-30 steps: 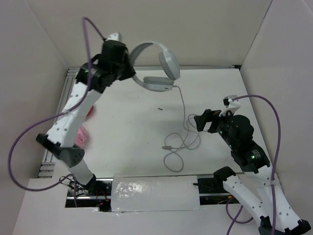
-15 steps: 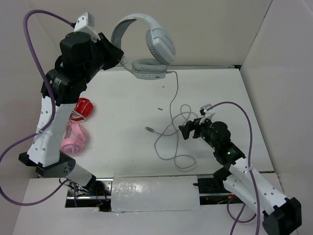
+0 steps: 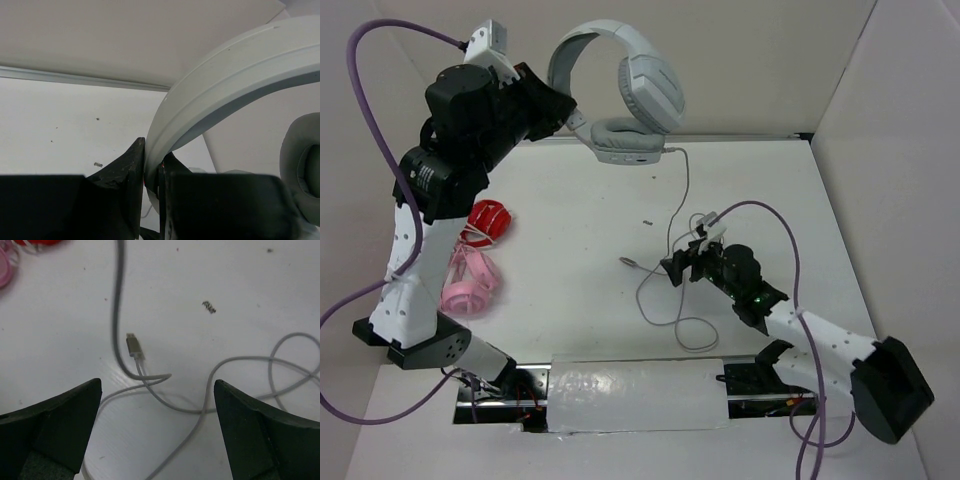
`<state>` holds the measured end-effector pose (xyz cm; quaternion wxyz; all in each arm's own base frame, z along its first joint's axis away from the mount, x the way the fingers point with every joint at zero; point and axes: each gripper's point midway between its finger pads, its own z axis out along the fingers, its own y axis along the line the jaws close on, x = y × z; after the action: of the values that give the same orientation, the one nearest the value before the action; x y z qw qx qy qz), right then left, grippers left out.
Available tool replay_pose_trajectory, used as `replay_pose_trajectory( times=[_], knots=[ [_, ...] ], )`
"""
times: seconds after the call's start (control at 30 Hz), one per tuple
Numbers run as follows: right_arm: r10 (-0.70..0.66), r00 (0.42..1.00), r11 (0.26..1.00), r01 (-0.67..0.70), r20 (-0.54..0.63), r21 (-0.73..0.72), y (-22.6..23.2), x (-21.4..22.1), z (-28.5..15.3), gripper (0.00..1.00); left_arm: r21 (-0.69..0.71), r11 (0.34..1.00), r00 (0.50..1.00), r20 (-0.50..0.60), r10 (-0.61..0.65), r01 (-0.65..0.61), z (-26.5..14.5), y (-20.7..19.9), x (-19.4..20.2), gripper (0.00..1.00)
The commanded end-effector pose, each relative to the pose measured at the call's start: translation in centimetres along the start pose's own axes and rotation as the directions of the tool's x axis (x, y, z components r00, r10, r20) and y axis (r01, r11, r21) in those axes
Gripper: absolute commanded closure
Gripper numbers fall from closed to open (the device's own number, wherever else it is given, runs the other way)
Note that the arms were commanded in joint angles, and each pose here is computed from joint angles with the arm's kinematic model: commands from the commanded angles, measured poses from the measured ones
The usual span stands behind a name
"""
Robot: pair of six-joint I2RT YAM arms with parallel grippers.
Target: Wrap the headphones
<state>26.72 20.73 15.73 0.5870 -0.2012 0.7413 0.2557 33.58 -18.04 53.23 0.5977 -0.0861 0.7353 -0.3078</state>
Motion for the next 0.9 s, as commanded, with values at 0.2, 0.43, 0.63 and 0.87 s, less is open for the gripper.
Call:
replay_pose_trajectory(
  times=[0.2,0.43,0.63,0.87],
  knots=[
    [0.003,0.987,0.999,0.005,0.163,-0.054,0.6,-3.4,3.9,0.36,0.288,0.958,0.993,0.112,-0.037,0.003,-6.8,-5.4,-4.1,1.00],
    [-0.006,0.989,0.987,0.029,0.147,-0.158,0.5,-5.7,4.9,0.95,0.443,0.897,0.994,-0.097,0.051,-0.002,-8.2,-6.3,2.2,1.00],
    [-0.054,0.998,0.998,0.054,0.013,0.019,-4.7,-5.4,4.6,1.00,0.576,0.815,0.951,-0.214,0.221,-0.060,-8.9,-5.6,8.2,1.00],
    [-0.062,0.998,0.951,0.069,-0.033,0.302,-12.8,-8.4,0.3,1.00,0.733,0.678,0.882,-0.290,0.372,-0.045,-9.7,-4.4,15.1,1.00]
  ],
)
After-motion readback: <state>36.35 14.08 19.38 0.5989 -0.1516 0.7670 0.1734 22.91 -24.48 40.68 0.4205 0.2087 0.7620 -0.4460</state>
